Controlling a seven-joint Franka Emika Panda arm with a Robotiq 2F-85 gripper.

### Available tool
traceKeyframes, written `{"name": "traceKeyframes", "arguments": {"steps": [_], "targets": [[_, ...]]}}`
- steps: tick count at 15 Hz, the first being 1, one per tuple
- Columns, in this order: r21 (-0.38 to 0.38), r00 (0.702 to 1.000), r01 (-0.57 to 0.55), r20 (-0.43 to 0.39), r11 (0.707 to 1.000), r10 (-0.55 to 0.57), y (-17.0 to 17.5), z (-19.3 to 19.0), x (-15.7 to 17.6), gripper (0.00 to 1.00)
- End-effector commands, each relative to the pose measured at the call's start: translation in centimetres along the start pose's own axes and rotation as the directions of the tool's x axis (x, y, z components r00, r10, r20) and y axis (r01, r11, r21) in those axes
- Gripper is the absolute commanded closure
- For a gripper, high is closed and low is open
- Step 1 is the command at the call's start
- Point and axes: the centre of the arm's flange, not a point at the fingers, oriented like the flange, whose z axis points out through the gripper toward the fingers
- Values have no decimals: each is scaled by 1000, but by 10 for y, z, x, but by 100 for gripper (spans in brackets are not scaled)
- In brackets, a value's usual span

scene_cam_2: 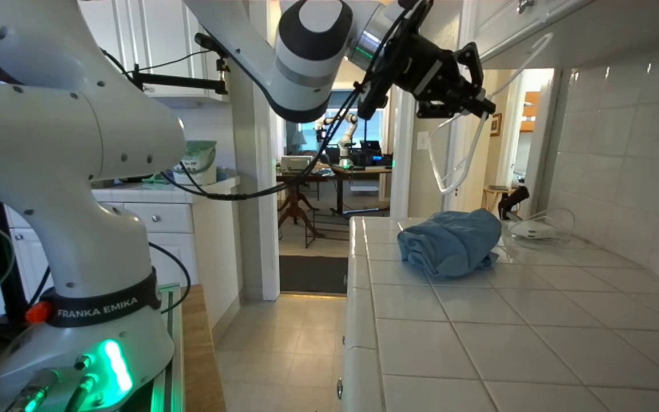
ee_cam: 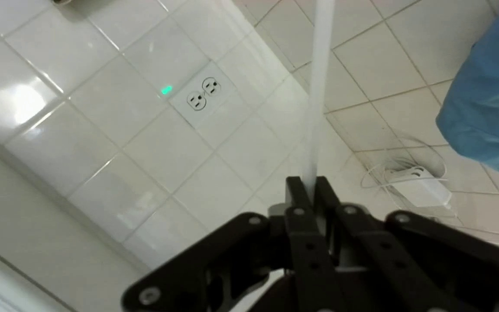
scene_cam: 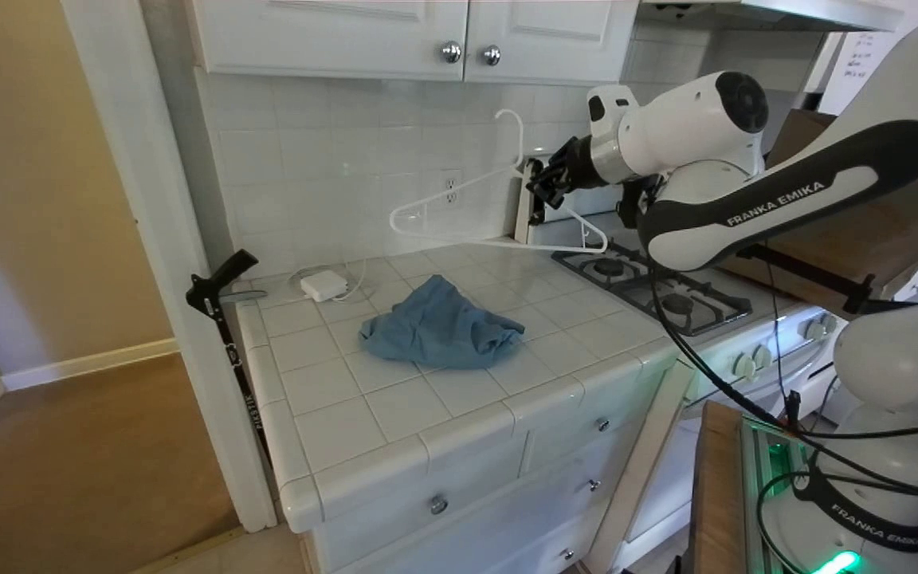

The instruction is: Pick up the hanger and hang it on the handle of the left cabinet door

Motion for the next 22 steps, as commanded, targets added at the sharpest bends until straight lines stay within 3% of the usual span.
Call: {"name": "traceKeyframes", "arguments": {"steps": [1,22], "targets": [[-65,998,-9,-70,998,4,-5,-2,18,98],[-193,965,-47,-261,980,-5,-21,0,81,98]]}}
